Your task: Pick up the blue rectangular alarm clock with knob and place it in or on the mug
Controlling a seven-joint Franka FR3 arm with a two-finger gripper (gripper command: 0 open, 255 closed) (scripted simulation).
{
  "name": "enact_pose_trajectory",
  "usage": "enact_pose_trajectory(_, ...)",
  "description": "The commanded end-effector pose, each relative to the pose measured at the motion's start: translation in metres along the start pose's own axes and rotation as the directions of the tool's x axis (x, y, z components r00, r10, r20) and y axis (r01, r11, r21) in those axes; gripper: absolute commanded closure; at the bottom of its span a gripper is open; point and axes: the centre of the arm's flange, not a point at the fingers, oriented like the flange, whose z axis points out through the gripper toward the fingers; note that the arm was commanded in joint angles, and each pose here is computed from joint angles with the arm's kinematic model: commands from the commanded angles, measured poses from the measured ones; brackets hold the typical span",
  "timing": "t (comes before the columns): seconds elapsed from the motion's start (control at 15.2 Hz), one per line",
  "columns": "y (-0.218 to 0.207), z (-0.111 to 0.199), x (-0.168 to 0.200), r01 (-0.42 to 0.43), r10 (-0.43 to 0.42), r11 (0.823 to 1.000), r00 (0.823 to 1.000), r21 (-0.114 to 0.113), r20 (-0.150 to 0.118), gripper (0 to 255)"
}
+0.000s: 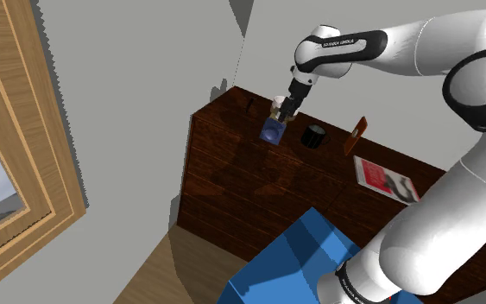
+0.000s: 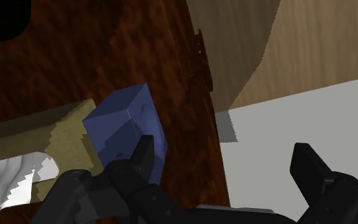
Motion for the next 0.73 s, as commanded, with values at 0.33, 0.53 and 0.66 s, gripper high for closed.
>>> enact_pose_trajectory(0.33, 0.061, 0.049, 0.052, 0.068, -0.068, 0.998, 0.997, -0.007, 0.026, 0)
enact_pose_trajectory(0.53, 0.086, 0.070, 0.075, 0.097, -0.096, 0.995, 0.995, -0.009, 0.037, 0)
enact_pose_trajectory(0.66, 0.088, 0.076, 0.076, 0.098, -0.098, 0.995, 0.995, -0.009, 0.037, 0)
